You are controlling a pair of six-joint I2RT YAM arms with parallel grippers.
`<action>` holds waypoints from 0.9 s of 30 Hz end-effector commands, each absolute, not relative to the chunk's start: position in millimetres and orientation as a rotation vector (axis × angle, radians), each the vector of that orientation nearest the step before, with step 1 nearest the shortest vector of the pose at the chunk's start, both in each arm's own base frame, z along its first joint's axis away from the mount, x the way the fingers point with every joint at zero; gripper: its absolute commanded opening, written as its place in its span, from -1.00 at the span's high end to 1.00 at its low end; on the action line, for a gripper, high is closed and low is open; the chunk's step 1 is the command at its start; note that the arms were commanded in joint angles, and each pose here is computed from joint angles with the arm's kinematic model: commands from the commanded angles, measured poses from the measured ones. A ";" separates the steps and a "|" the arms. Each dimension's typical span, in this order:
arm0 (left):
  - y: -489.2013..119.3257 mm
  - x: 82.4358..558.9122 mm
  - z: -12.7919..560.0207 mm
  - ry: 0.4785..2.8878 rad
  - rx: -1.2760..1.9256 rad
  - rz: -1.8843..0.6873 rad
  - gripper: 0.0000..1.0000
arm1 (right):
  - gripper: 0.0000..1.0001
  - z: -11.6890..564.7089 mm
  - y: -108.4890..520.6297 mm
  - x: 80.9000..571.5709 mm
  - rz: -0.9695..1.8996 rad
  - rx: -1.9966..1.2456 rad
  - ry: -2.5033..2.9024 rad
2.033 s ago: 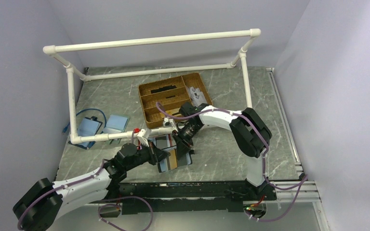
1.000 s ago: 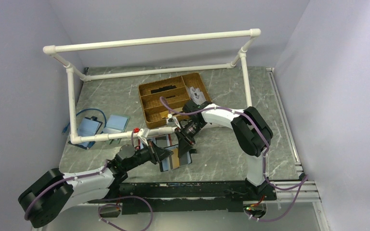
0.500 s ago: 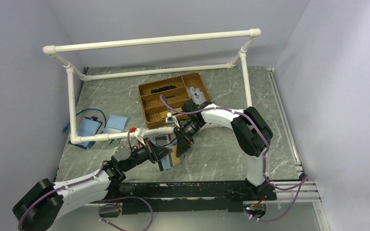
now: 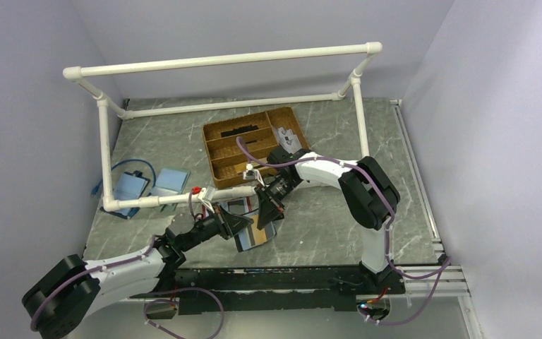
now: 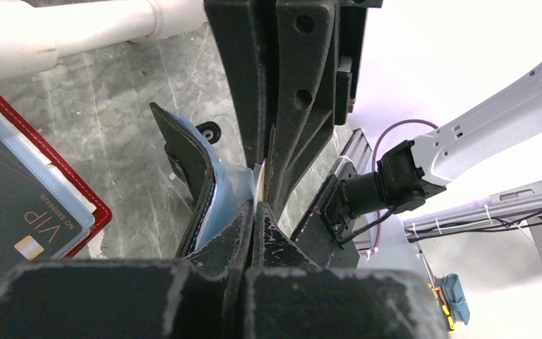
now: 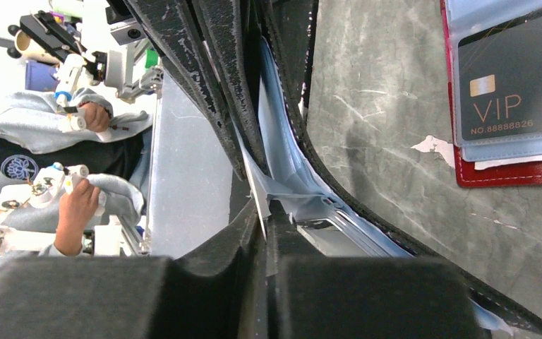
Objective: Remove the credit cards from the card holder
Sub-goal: Remove the credit card from the card holder.
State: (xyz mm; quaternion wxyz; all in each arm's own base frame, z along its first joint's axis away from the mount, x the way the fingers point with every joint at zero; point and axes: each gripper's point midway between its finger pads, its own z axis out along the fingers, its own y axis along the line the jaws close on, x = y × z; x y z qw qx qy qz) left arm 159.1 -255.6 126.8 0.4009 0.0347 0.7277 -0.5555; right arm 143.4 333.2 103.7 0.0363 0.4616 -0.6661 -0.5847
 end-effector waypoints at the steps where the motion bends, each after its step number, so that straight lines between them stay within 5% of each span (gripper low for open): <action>1: -252.9 162.3 141.7 1.793 0.044 -1.420 0.91 | 1.00 125.8 338.3 147.2 -1.876 1.512 -2.005; 5: -245.9 161.1 134.1 1.846 -0.010 -1.394 0.47 | 1.00 121.2 338.1 148.9 -1.857 1.511 -2.021; 13: -239.7 149.0 127.7 1.887 -0.015 -1.414 0.18 | 1.00 117.6 337.4 151.1 -1.848 1.503 -2.030; 22: -241.6 147.0 128.0 1.892 -0.007 -1.433 0.37 | 1.00 117.0 336.5 152.6 -1.854 1.490 -2.032; 27: -243.4 148.2 128.7 1.888 -0.003 -1.443 0.69 | 1.00 115.1 336.1 153.5 -1.848 1.486 -2.038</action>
